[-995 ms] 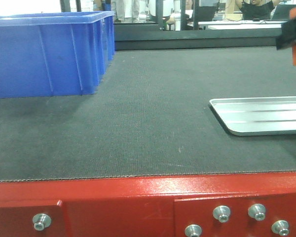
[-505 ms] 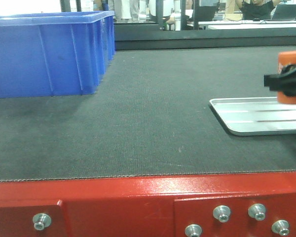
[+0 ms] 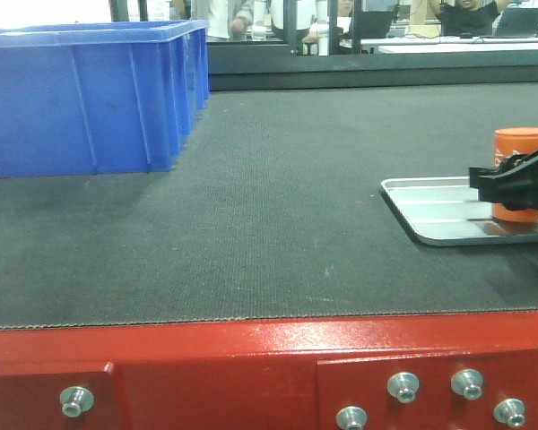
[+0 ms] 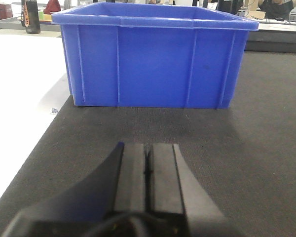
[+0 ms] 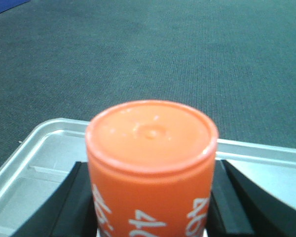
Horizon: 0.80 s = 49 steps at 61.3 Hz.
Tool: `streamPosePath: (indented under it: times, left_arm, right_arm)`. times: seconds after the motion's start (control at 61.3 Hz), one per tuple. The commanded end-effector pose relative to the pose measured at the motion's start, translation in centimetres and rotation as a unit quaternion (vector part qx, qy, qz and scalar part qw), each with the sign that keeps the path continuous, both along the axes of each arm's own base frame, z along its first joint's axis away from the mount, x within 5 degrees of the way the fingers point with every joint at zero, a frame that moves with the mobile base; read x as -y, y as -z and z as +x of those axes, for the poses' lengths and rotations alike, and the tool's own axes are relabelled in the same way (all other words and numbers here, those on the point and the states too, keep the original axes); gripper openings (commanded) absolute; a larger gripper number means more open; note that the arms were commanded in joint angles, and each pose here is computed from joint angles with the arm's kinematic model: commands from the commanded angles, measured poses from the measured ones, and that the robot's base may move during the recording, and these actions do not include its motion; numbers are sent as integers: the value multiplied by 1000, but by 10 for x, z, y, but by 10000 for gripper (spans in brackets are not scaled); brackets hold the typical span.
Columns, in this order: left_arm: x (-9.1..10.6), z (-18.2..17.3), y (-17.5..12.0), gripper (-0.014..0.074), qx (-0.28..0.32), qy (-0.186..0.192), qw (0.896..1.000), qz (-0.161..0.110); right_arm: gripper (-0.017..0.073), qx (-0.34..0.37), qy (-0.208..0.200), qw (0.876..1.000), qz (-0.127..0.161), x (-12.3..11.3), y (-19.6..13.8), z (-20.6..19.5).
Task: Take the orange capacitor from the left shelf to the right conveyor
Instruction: 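Lower the orange cylinder onto the metal tray with the right gripper, then open the right gripper and lift it away from the cylinder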
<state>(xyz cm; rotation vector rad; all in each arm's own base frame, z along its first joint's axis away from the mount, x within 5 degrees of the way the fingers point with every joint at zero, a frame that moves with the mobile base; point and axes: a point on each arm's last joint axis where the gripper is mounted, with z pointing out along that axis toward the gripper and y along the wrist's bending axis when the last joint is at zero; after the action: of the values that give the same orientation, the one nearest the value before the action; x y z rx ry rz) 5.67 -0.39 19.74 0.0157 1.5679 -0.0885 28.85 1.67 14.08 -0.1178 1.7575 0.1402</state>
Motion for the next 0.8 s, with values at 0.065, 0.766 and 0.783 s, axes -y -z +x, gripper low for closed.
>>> streamPosePath:
  times: [0.065, 0.766, 0.783]
  left_arm:
    - [-1, -2, -10, -127, 53, -4, 999, -5]
    - [-1, -2, -10, -127, 53, -4, 999, -5]
    - [-1, -2, -10, -127, 53, -4, 999, -5]
  right_arm:
    - [408, 73, 0, 997, 10, 1, -22, 3]
    - [623, 76, 27, 995, 55, 5, -112, -39]
    - [623, 78, 29, 995, 58, 5, -117, -43]
